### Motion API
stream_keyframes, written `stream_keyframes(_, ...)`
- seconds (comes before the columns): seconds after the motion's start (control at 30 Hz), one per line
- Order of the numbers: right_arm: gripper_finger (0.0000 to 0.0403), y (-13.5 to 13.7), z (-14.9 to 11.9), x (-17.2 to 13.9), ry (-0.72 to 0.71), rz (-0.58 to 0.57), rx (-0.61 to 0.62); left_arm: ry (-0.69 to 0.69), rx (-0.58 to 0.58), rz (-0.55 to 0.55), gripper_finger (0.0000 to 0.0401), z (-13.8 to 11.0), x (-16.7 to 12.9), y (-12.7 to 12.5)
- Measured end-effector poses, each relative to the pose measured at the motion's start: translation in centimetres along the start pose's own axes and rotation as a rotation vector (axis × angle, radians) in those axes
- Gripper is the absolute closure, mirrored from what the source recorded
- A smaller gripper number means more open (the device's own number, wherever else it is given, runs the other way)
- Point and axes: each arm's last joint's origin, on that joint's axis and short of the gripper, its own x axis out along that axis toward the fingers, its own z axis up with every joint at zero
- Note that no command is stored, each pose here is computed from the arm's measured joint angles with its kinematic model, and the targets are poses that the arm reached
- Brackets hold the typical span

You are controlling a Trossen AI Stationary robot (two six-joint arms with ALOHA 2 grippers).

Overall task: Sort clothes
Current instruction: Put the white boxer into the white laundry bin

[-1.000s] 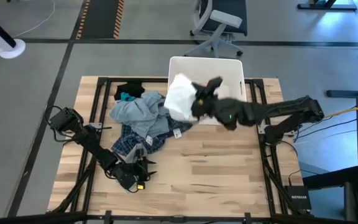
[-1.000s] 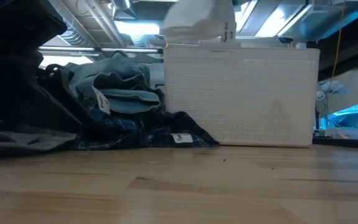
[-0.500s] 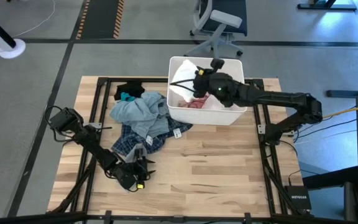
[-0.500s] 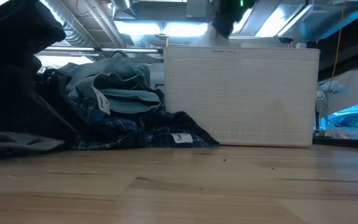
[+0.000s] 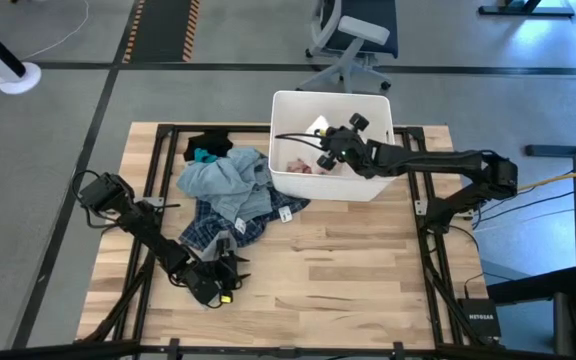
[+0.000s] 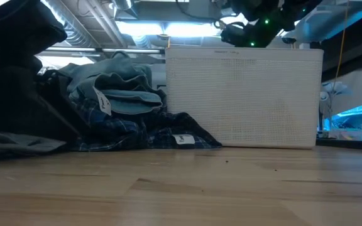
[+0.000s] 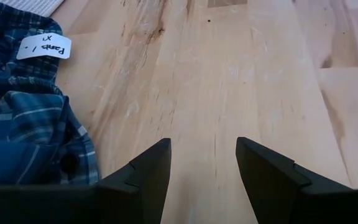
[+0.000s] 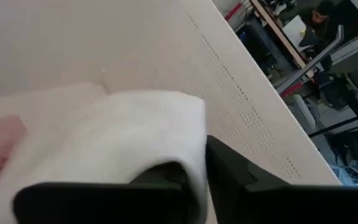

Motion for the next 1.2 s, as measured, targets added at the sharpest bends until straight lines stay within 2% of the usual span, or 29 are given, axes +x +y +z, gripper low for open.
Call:
stream_keyframes(0.2, 0.0273, -0.3, 0.7, -0.2, -0.020, -0.004, -0.028, -0.003, -0.003, -0.002, 0.0223, 0.0, 0.0, 0.0)
stream_keyframes(0.33, 0.0214, -1.2, 2.3, -0.8, -0.036, -0.001, -0.065, -0.003, -0.004, -0.002, 0.0223, 0.0, 0.0, 0.0)
stream_keyframes(0.47, 0.0178, -2.1, 4.0, -2.2, -0.011, 0.014, -0.150, -0.003, -0.018, -0.002, 0.0223, 0.0, 0.0, 0.0)
stream_keyframes(0.6, 0.0167, -3.0, 6.2, -4.7, -0.006, 0.031, -0.222, -0.003, -0.025, -0.002, 0.0223, 0.0, 0.0, 0.0)
stream_keyframes(0.77, 0.0167, -4.0, 7.6, -8.2, 0.027, 0.114, -0.322, -0.002, -0.043, -0.003, 0.0223, 0.0, 0.0, 0.0)
stream_keyframes(0.93, 0.0166, -4.8, 7.1, -10.6, 0.134, 0.179, -0.451, 0.003, -0.055, -0.011, 0.0223, 0.0, 0.0, 0.0)
stream_keyframes(1.03, 0.0166, -4.8, 5.9, -11.1, 0.223, 0.269, -0.531, 0.003, -0.059, -0.012, 0.0223, 0.0, 0.0, 0.0)
stream_keyframes(1.2, 0.0166, -4.2, 4.5, -10.8, 0.314, 0.346, -0.511, 0.002, -0.065, -0.012, 0.0223, 0.0, 0.0, -0.1)
